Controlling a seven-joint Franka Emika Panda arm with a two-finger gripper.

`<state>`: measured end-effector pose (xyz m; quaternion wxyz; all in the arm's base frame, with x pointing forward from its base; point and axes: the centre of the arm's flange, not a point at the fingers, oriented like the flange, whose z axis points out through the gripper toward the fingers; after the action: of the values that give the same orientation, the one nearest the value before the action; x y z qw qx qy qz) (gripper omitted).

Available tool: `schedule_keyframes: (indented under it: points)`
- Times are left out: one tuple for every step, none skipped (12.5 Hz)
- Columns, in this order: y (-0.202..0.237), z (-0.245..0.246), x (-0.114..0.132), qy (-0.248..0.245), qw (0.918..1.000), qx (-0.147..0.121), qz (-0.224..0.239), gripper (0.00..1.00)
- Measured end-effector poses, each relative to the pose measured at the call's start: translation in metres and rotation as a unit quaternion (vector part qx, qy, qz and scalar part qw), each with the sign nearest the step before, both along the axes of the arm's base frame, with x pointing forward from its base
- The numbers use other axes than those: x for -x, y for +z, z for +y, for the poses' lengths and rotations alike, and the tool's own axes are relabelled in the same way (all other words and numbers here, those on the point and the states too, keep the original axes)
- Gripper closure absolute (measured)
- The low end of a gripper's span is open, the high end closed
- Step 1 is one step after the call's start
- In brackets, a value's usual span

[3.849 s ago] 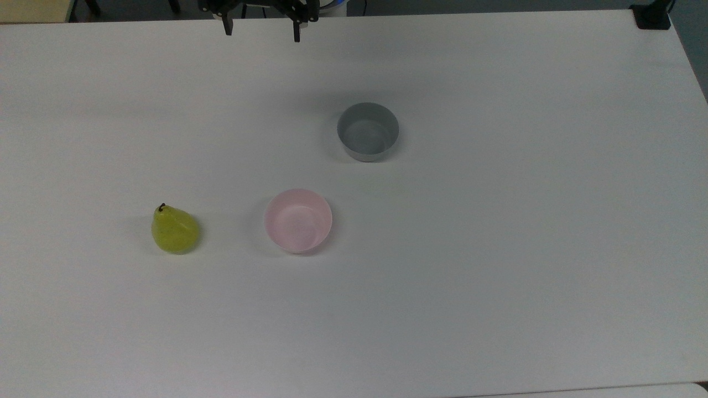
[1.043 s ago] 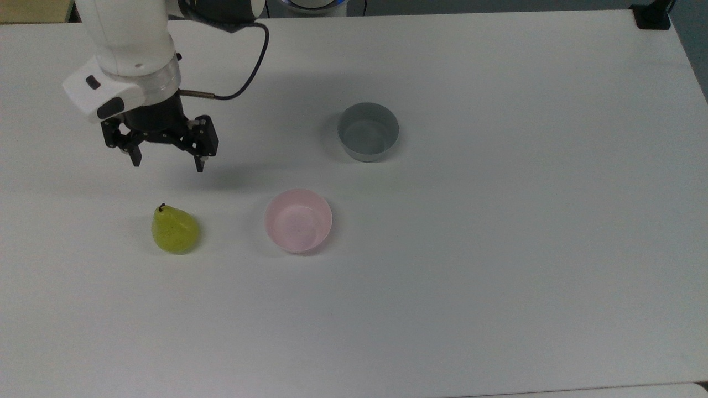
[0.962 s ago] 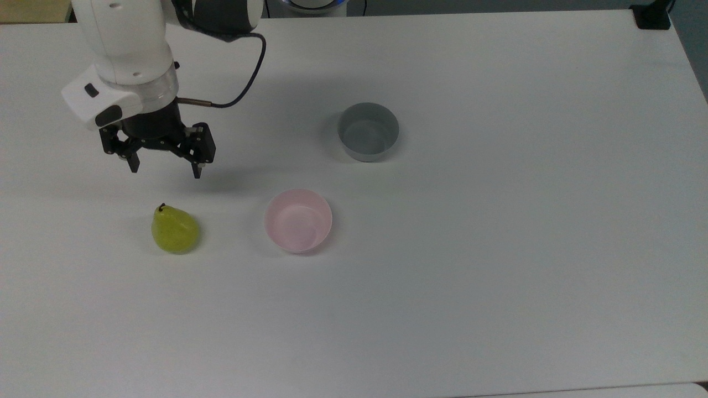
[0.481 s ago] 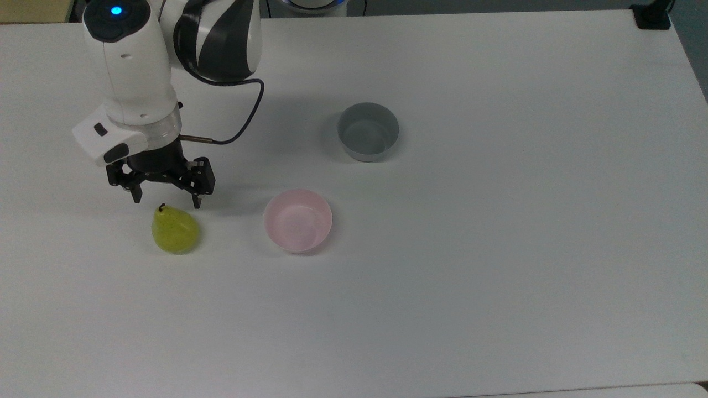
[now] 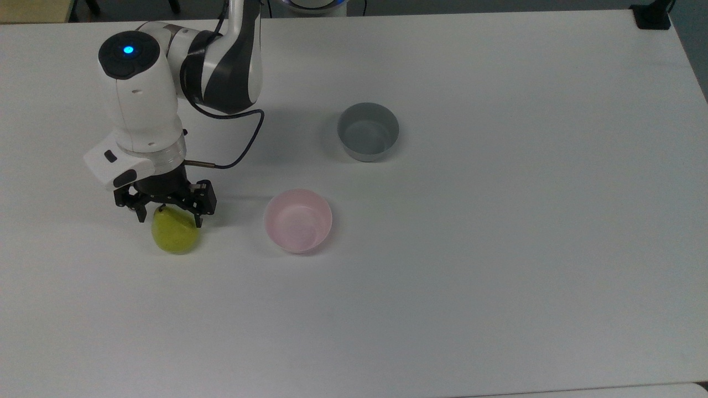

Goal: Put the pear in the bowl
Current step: 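Lower the gripper and close it around the pear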

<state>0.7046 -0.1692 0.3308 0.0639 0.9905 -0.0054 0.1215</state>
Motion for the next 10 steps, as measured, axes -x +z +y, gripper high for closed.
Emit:
schedule_keyframes:
  points:
    - [-0.0030, -0.0001, -0.0008, 0.000, 1.0000, 0.000, -0.002, 0.00]
    - [-0.0051, -0.0002, -0.0013, 0.001, 1.0000, 0.001, -0.003, 0.00]
    - [-0.0066, -0.0002, -0.0016, 0.001, 1.0000, 0.002, -0.003, 0.00]
    - [-0.0077, -0.0002, -0.0018, 0.001, 1.0000, 0.002, -0.003, 0.00]
    - [-0.0078, -0.0003, -0.0019, 0.001, 1.0000, 0.002, -0.003, 0.00]
    - [-0.0078, -0.0003, -0.0020, 0.001, 1.0000, 0.002, -0.003, 0.01]
    - [-0.0083, -0.0003, -0.0021, 0.002, 1.0000, 0.002, -0.002, 0.04]
    - [-0.0090, -0.0002, -0.0021, 0.004, 1.0000, 0.005, -0.001, 0.05]
    - [-0.0096, -0.0003, -0.0021, 0.006, 1.0000, 0.008, 0.000, 0.14]
    - [-0.0086, -0.0003, -0.0029, 0.008, 0.9999, 0.011, -0.001, 0.20]
